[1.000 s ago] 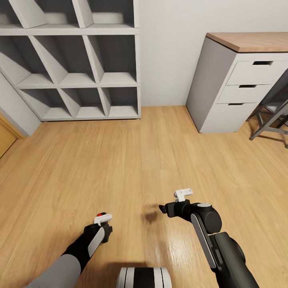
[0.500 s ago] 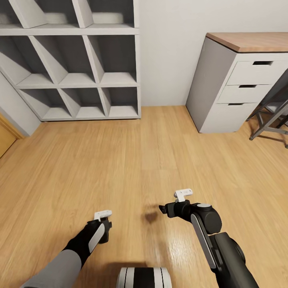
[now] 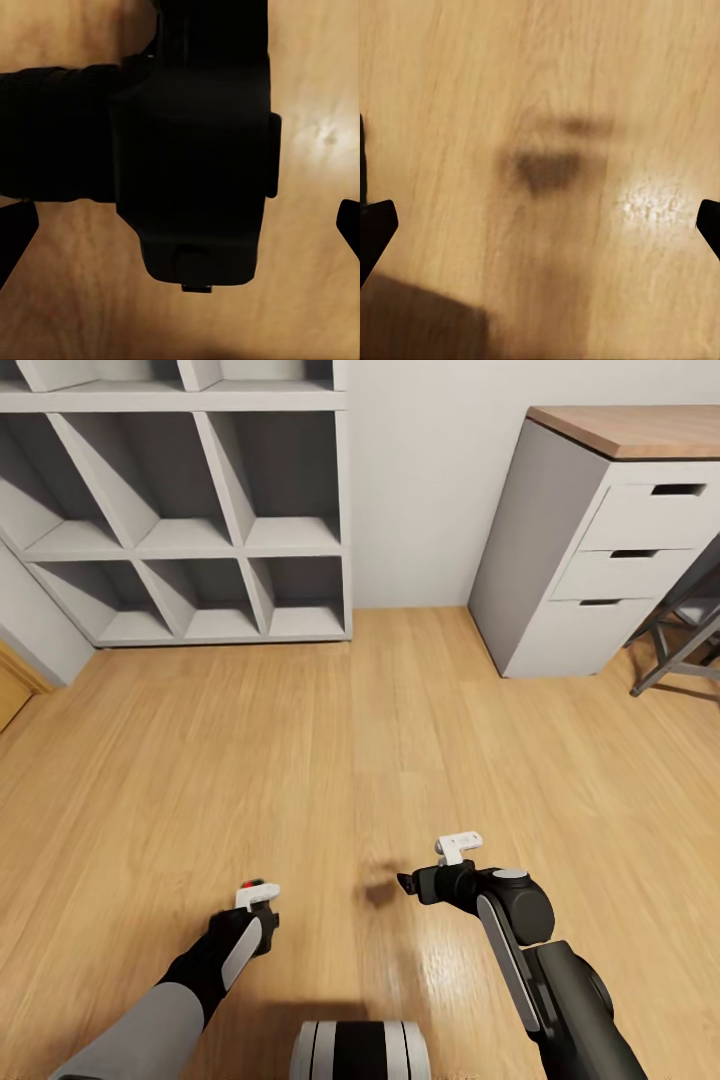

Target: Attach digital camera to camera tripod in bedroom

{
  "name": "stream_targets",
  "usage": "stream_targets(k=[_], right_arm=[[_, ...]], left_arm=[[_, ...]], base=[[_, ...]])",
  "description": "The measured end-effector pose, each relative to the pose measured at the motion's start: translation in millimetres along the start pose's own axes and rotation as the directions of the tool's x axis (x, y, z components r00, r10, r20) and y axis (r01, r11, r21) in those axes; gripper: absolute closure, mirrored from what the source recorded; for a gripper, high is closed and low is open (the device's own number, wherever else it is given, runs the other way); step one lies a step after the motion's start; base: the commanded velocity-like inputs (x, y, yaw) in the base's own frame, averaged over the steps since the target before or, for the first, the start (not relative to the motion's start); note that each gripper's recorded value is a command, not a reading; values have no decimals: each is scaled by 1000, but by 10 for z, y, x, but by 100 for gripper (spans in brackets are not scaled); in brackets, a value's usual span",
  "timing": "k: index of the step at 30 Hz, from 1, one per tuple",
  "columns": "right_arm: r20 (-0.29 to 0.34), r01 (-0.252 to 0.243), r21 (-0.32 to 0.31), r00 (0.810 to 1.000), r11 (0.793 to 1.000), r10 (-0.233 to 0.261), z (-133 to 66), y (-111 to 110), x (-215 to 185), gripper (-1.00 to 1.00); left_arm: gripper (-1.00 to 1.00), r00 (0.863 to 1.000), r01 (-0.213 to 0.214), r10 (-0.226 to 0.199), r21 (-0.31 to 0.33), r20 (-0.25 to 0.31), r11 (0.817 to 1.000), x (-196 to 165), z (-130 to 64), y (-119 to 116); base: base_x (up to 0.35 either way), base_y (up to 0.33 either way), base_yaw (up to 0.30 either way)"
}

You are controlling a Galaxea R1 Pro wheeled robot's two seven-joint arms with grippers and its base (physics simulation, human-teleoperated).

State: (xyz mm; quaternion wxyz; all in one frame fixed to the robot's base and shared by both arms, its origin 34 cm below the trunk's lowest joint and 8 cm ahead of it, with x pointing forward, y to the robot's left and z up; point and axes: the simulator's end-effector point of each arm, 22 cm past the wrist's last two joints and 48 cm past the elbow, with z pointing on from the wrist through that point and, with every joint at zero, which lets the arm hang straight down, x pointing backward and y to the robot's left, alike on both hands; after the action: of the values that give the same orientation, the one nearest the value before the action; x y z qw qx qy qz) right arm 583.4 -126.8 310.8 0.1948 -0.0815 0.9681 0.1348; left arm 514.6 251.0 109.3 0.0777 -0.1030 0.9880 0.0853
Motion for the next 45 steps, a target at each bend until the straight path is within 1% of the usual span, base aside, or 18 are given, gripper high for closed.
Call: stream_targets(k=[7, 39, 45], right_arm=[[-28, -9, -3, 1000, 1000, 9, 114, -21, 113, -100], [-29, -9, -4, 1000, 1000, 9, 114, -18, 118, -100], [-52, -16, -6, 999, 1000, 16, 209, -38, 214, -100]], left_arm=[[-100, 1000, -5, 5, -5, -28, 1000, 136, 110, 1], [-100, 1000, 3, -3, -1, -29, 1000, 137, 104, -30], [-100, 999, 2, -2, -4, -53, 1000, 251, 195, -31]], base=[[0, 0, 0], [0, 0, 0], [0, 0, 0]])
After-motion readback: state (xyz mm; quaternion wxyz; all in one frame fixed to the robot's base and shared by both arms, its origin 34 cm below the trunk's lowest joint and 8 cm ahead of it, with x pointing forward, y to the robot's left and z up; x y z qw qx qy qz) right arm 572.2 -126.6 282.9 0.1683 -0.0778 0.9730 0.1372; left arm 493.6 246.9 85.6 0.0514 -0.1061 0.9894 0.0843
